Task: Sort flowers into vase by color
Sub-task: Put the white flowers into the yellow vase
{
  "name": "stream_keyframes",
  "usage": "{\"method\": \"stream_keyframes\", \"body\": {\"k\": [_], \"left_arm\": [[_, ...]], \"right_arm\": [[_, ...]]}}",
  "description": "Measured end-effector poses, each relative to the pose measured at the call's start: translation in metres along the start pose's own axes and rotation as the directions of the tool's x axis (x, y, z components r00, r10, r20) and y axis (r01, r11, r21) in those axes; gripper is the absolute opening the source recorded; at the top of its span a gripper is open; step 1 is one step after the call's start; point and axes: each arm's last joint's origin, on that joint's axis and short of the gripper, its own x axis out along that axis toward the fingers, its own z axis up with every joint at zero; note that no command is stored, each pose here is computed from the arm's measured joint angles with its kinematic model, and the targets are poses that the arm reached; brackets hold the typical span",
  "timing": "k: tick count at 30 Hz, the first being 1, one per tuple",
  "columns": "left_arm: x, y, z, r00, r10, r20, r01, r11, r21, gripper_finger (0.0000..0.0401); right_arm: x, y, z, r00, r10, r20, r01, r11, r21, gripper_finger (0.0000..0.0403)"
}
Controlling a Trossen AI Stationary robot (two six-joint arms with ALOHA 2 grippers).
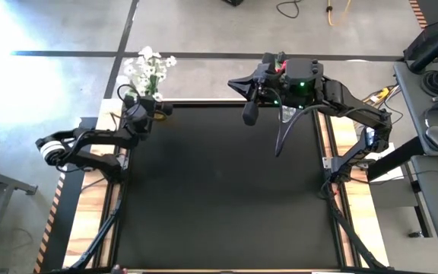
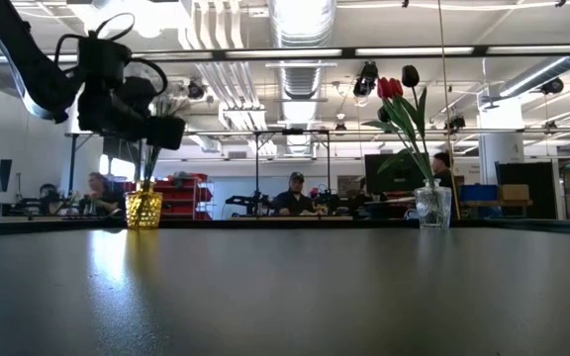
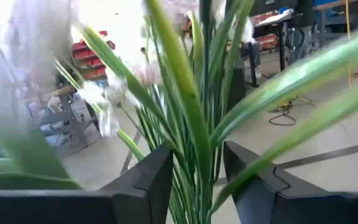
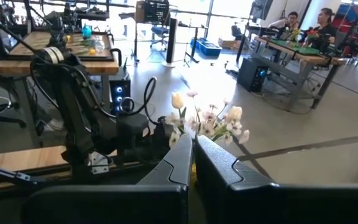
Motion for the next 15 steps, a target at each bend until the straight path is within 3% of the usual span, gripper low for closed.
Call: {"method": "stream_keyframes", "body": {"k": [15], "left_arm": [[-0.022,0.007,0.017,0.998,-0.061,-0.018,0.061,0.998,0.012,0.0134]], "right_arm": [[0.000,0.000,0.000,1.000,0.001,-0.003,-0.001,1.000,0.008,0.0013]]}}
